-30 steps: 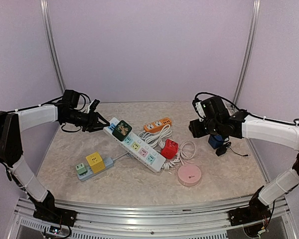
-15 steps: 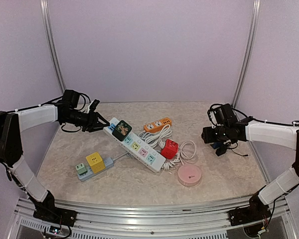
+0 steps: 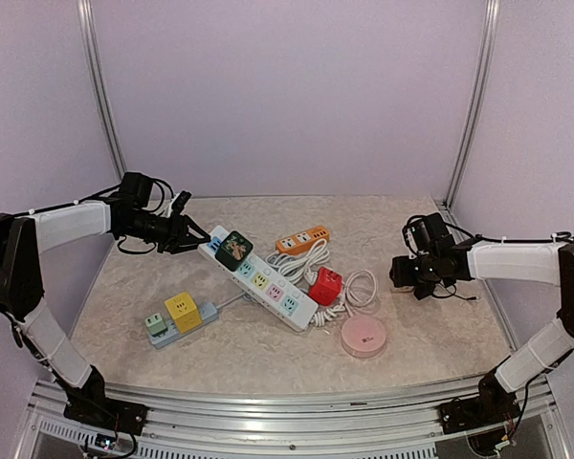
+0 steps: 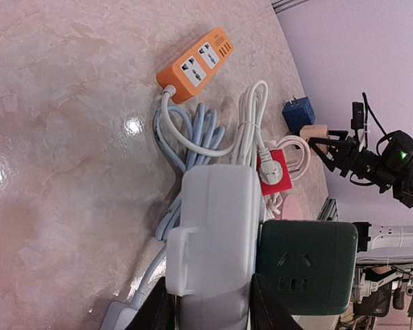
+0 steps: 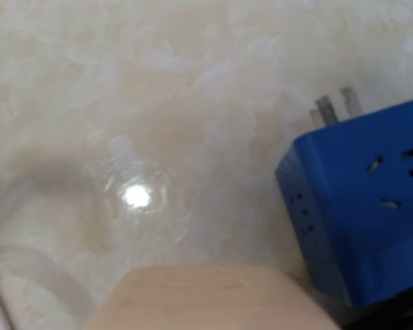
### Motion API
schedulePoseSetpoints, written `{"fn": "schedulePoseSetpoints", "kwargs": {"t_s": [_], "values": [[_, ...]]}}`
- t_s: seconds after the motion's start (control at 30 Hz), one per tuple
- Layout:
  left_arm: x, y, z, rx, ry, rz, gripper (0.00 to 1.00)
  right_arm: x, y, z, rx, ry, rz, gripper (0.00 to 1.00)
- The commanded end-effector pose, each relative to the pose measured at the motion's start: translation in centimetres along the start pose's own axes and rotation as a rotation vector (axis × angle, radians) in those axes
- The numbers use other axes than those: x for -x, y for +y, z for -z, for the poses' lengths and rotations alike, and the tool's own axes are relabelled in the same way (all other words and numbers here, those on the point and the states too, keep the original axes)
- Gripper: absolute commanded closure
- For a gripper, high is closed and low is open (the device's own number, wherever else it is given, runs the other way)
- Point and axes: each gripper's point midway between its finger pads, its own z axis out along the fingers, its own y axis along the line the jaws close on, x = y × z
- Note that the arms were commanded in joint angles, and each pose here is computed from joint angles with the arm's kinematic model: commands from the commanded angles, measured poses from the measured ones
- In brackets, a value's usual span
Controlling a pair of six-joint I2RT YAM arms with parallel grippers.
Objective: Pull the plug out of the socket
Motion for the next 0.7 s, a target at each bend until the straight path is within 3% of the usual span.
{"fn": "schedulePoseSetpoints", "kwargs": {"t_s": [0.0,0.27,0.67], "values": [[0.9,1.0,0.9,0.083,-0.049,-0.076,0.92,0.2,-1.0,-0.8,-0.019,-0.008,-0.046,1.00],[1.0,1.0,0.9,0.081,-0.049,-0.076,0.92,-0.3,-1.5,-1.3,-0.041,0.011,-0.054,1.00],[0.8,0.9,0.7,0.078,-0.044,-0.074,0.92,-1.1,-1.9,-1.9,-0.071,0.039,-0.056,0.66]]}}
